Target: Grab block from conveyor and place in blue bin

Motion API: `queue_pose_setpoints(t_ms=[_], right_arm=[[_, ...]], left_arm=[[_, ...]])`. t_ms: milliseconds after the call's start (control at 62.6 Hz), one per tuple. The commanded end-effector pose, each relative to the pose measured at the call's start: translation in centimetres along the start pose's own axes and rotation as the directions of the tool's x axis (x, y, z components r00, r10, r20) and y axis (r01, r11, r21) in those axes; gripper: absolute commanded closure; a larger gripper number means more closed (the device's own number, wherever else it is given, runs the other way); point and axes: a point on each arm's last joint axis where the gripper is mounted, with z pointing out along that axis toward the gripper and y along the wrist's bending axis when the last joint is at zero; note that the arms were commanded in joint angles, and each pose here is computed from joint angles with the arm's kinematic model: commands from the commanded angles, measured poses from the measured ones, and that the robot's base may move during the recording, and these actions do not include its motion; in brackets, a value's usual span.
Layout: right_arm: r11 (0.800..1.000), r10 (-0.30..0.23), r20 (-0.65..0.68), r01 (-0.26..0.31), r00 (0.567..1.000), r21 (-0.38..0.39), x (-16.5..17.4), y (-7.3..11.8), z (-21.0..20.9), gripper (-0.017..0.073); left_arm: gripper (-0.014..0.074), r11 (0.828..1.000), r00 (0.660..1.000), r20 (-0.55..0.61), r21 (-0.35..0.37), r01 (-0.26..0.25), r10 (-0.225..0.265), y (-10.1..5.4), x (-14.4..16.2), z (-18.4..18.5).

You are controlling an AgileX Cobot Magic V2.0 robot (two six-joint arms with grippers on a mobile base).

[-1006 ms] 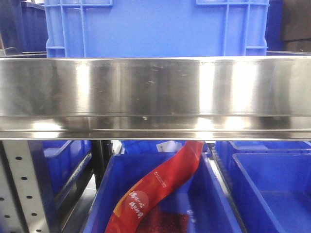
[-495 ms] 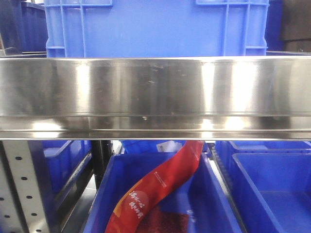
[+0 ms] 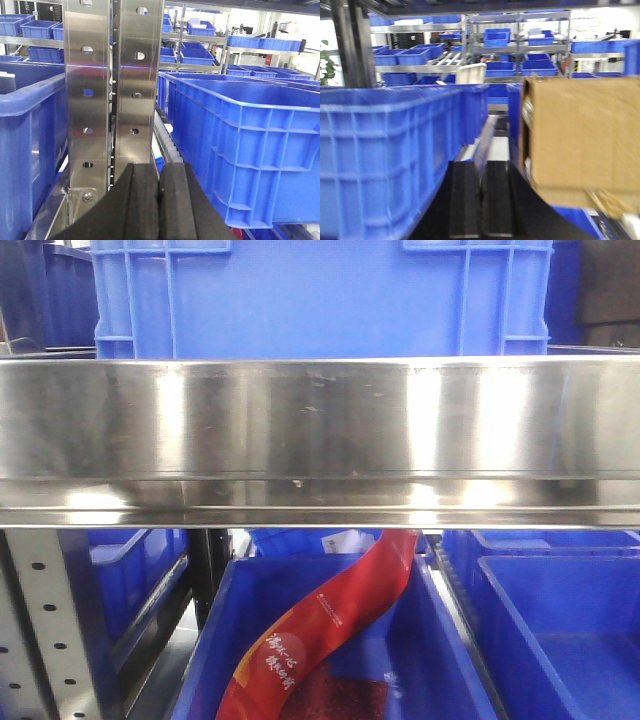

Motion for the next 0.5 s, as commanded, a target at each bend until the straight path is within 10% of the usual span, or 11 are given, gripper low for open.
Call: queue_pose_setpoints(t_ms=[0, 479], right_arm=[[0.999, -0.019, 0.023, 0.018, 1.000, 0.028, 1.5, -0.3, -1.1, 0.0727], [0.993, -0.022, -0.029, 0.025, 0.999, 0.119, 8.6, -1.4, -2.9, 0.0727]], left_arm=[[0.0704, 1.000, 1.000, 0.026, -0.001, -0.003, 0.003, 0.0, -0.2, -0.2], [0.0704, 1.000, 1.000, 0.028, -0.001, -0.003, 0.003, 0.0, -0.3, -0.2]])
